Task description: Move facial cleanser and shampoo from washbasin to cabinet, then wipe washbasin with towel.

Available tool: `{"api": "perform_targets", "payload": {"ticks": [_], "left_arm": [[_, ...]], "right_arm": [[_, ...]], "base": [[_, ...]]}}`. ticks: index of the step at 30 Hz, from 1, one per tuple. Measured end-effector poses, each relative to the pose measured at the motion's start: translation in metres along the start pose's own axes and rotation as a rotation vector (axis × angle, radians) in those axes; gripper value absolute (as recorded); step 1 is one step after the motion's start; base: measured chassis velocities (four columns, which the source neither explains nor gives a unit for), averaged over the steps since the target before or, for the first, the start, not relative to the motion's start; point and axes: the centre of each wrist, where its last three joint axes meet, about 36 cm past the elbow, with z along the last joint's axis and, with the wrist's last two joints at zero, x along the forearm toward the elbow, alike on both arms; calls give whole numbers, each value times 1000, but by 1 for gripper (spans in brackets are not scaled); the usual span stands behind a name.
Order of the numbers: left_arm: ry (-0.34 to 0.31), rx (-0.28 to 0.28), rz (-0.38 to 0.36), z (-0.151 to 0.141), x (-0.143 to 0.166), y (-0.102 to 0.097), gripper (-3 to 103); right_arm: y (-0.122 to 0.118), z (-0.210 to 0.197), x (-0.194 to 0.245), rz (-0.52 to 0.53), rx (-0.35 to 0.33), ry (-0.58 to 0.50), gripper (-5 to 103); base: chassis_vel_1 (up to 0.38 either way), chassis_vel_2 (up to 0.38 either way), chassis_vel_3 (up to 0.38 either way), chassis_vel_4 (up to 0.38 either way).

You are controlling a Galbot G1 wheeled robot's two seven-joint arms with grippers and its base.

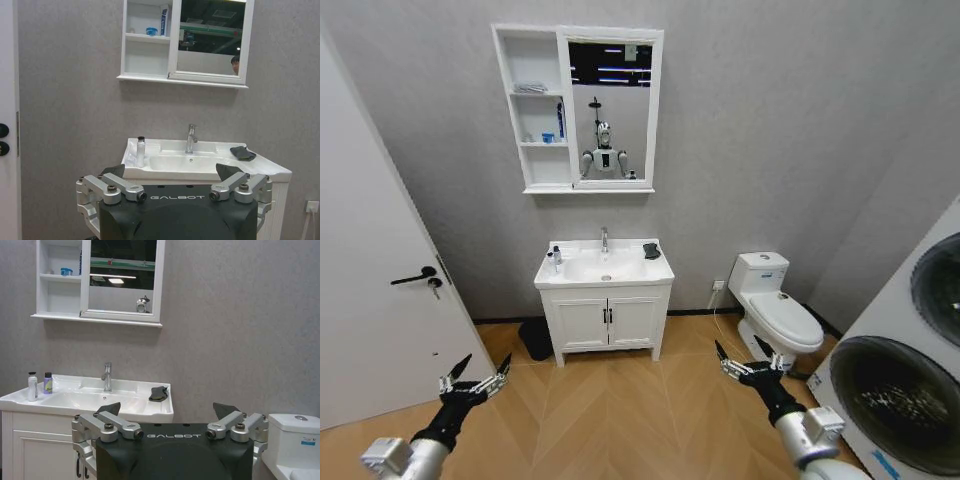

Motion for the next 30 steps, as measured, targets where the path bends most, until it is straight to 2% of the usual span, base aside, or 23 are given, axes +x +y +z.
{"api": "perform_targets", "payload": {"ticks": [21, 30], "left_arm": [[1, 2, 0, 0, 2, 0, 100], [-10, -1, -3, -4, 3, 1, 100]], "right_arm": [[-1, 3, 2, -13, 1, -5, 100], [0, 3, 3, -15, -1, -11, 100]], "base": [[-3, 4, 5, -5], [-119, 114, 111, -114]]}}
